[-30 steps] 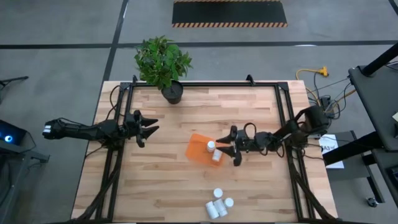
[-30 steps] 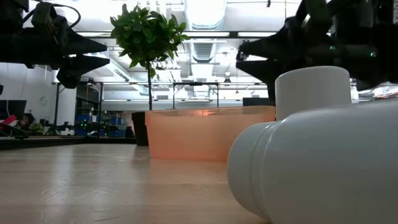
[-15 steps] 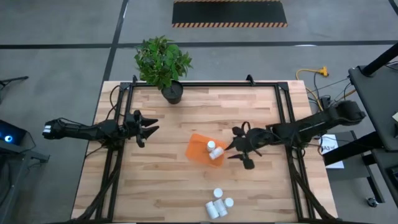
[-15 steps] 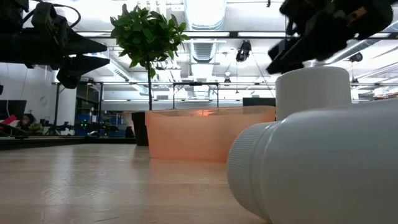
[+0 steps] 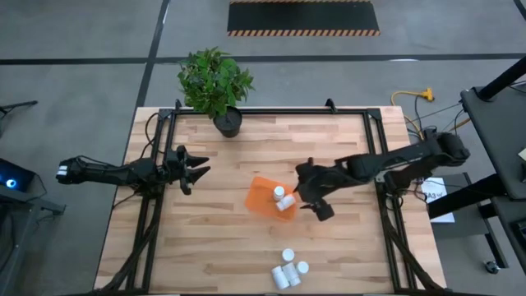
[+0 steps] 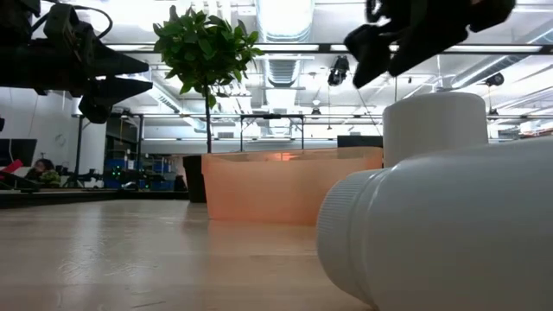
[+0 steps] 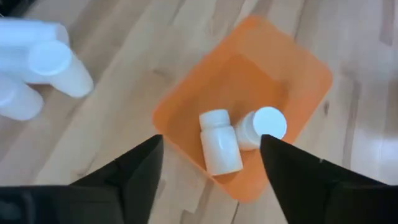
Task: Pick and place pill bottles into a basket
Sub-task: Put the white pill bottle into the orange container
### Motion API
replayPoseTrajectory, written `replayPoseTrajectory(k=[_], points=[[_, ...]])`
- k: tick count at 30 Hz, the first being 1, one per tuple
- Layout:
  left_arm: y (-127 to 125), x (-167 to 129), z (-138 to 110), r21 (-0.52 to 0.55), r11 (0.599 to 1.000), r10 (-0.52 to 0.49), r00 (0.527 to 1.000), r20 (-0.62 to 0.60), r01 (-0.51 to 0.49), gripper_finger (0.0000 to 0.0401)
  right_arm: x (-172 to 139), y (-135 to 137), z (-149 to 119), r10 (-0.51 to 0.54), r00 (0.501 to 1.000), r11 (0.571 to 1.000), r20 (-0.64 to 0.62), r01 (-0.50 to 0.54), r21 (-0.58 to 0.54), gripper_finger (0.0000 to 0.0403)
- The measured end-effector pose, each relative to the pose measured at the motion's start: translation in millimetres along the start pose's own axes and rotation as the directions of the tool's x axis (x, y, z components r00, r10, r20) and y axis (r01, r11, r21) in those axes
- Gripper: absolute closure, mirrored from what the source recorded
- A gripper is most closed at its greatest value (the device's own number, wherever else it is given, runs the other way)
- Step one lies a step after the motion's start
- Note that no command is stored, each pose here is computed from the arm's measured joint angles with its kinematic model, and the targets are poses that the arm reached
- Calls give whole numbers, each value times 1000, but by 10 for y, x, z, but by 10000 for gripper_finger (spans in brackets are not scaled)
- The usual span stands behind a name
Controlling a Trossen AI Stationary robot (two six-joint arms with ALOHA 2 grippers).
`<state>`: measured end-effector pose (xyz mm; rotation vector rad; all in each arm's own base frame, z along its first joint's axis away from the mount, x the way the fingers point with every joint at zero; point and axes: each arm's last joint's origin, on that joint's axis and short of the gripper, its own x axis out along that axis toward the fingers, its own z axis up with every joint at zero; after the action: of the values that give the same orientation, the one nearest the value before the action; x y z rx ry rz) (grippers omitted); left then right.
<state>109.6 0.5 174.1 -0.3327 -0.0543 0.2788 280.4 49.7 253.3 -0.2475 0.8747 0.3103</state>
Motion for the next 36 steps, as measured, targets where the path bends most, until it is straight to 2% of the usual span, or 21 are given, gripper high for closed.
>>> replayPoseTrajectory(k=[3, 7, 12, 17, 24, 31, 36], points=[[0, 0, 1, 0, 1000, 0, 1000, 1, 0, 228, 132, -46, 162, 13, 995, 1000, -100, -14, -8, 123], [0, 0, 1, -1, 1000, 0, 1000, 1, 0, 228, 331, -107, 396, 47, 969, 998, -243, -55, -26, 123], [0, 0, 1, -1, 1000, 0, 1000, 1, 0, 228, 588, -160, 579, 98, 902, 993, -422, -115, -15, 139], [0, 0, 1, -1, 1000, 0, 1000, 1, 0, 228, 799, -212, 761, 123, 845, 989, -520, -148, -5, 154], [0, 0, 1, -1, 1000, -1, 1000, 1, 1, 228, 1049, -266, 986, 143, 793, 980, -592, -198, -29, 161], [0, 0, 2, -1, 1000, -1, 1000, 2, 1, 228, 1255, -304, 1091, 141, 794, 977, -592, -207, -45, 163], [0, 0, 2, -1, 1000, -1, 1000, 2, 1, 228, 1334, -297, 1035, 143, 780, 974, -609, -220, -52, 160]])
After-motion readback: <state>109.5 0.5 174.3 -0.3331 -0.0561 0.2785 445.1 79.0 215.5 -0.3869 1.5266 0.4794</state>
